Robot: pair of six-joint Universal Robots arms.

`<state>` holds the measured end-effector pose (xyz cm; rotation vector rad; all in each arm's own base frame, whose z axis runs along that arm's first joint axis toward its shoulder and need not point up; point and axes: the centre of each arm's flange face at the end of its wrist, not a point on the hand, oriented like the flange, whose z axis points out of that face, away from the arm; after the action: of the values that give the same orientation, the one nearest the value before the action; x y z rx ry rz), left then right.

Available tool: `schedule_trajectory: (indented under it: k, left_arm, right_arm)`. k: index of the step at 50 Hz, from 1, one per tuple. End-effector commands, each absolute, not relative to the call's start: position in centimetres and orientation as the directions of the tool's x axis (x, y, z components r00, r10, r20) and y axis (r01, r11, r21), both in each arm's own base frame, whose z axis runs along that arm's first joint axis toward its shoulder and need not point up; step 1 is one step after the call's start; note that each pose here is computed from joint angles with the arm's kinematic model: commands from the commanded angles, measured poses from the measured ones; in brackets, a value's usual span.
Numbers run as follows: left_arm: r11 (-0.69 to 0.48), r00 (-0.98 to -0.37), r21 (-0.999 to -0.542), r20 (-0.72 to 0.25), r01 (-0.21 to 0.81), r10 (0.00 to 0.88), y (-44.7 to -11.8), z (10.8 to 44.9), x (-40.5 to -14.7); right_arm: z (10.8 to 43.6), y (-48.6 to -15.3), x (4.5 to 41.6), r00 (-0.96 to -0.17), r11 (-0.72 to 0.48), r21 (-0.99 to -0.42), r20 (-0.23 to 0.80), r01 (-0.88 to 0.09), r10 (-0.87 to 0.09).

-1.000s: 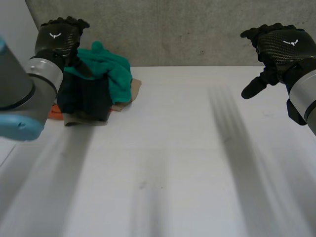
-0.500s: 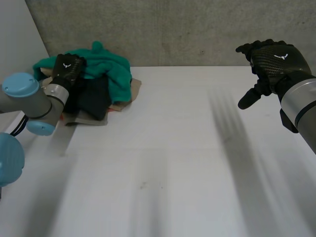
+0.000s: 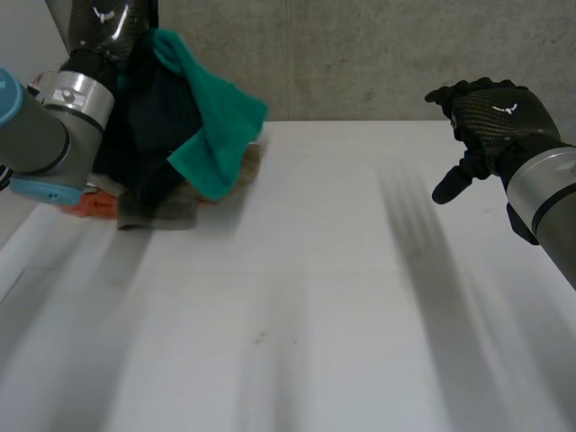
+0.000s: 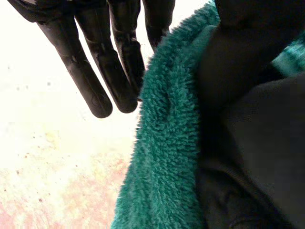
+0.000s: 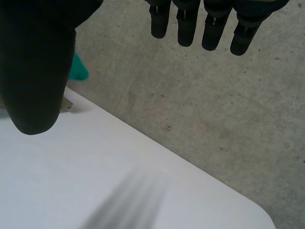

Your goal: Fold the laundry.

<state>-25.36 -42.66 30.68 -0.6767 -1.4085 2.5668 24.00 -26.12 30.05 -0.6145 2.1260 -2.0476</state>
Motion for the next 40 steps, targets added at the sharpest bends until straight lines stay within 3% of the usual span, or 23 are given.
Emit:
schedule_trajectory:
  k: [1,7,22,27,31,32,35,40]
  left_arm:
    - [-0.374,-0.878,-0.917,-0.290,0.140,0.381,-43.3,24.0,-25.2]
    - [-0.280,-0.870,-0.940,-0.297,0.194,0.394,-43.5,20.9,-24.7]
    - [-0.280,-0.857,-0.930,-0.336,0.237,0.390,-45.1,18.9,-24.7]
    - [-0.314,-0.858,-0.918,-0.354,0.242,0.372,-45.1,19.9,-25.2]
    - [-0.392,-0.849,-0.897,-0.362,0.205,0.384,-43.0,24.2,-27.2]
    - [-0.449,-0.844,-0.878,-0.362,0.167,0.395,-41.0,27.4,-28.7]
    - [-0.509,-0.837,-0.856,-0.345,0.094,0.425,-37.6,31.3,-30.8]
    - [-0.512,-0.795,-0.850,-0.225,-0.122,0.564,-31.1,35.9,-34.6]
  right_arm:
    - [30.0,-26.1,24.0,-0.908,0.000,-0.980,0.186,-0.200,-0.375]
    - [30.0,-26.1,24.1,-0.908,-0.002,-0.980,0.186,-0.200,-0.375]
    - [29.5,-26.2,24.1,-0.907,0.012,-0.978,0.187,-0.207,-0.377]
    - [30.1,-26.5,24.1,-0.909,-0.004,-0.979,0.190,-0.204,-0.372]
    - [31.0,-26.8,24.0,-0.904,-0.040,-0.972,0.229,-0.230,-0.360]
    - [31.3,-27.0,23.9,-0.904,-0.049,-0.970,0.239,-0.238,-0.354]
    - [32.2,-27.6,23.3,-0.909,-0.081,-0.963,0.270,-0.257,-0.317]
    - [33.3,-28.4,22.6,-0.921,-0.104,-0.962,0.272,-0.253,-0.277]
